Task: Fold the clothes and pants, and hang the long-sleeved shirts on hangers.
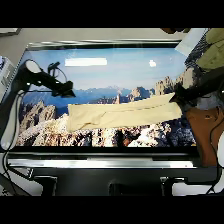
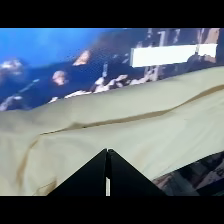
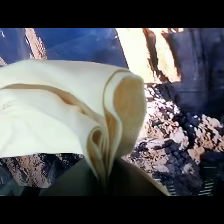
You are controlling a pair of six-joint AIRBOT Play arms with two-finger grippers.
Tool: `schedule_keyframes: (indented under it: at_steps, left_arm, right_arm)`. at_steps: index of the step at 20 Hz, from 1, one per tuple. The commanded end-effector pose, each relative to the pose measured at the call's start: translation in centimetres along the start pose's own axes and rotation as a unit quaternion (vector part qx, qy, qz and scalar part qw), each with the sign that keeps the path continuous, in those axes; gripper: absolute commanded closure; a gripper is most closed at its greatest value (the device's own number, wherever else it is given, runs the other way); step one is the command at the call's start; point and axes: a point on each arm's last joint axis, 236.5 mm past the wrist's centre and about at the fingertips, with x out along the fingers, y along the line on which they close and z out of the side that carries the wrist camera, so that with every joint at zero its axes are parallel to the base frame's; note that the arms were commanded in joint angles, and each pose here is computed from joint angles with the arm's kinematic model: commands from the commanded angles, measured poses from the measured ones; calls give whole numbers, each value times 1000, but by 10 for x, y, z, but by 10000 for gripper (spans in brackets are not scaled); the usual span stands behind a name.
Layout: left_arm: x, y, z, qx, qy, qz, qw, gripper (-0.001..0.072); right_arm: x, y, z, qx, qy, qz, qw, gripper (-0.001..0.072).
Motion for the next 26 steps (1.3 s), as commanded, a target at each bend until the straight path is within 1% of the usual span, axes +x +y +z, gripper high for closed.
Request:
schedule_keyframes:
  at_steps: [1,5,9,12,15,20,23,25,26]
  left_arm:
    - [61,-80,-6,-2,5,-69,998,690]
    - [123,-178,-33,-13,22,-170,985,690]
    - [176,-247,-81,-41,64,-225,971,690]
    - [206,-283,-108,-72,79,-259,960,690]
    - [227,-303,-124,-91,81,-273,954,690]
    - [249,-337,-156,-73,103,-289,949,690]
    - [242,-337,-153,-66,109,-293,948,691]
    - [224,-327,-147,-45,123,-293,947,691]
    - [212,-316,-142,-27,129,-282,950,692]
  right_arm:
    - [-47,3,-11,29,-8,-39,999,683]
    - [-80,3,-24,40,-26,-66,997,682]
    - [-106,13,-27,55,-59,-62,995,682]
    - [-116,20,-33,53,-71,-55,995,682]
    - [-125,24,-45,50,-69,-53,995,682]
    - [-139,29,-55,44,-85,-52,994,682]
    - [-139,29,-54,44,-87,-52,994,682]
    - [-141,29,-48,43,-99,-52,993,681]
    - [-141,31,-44,42,-107,-48,992,681]
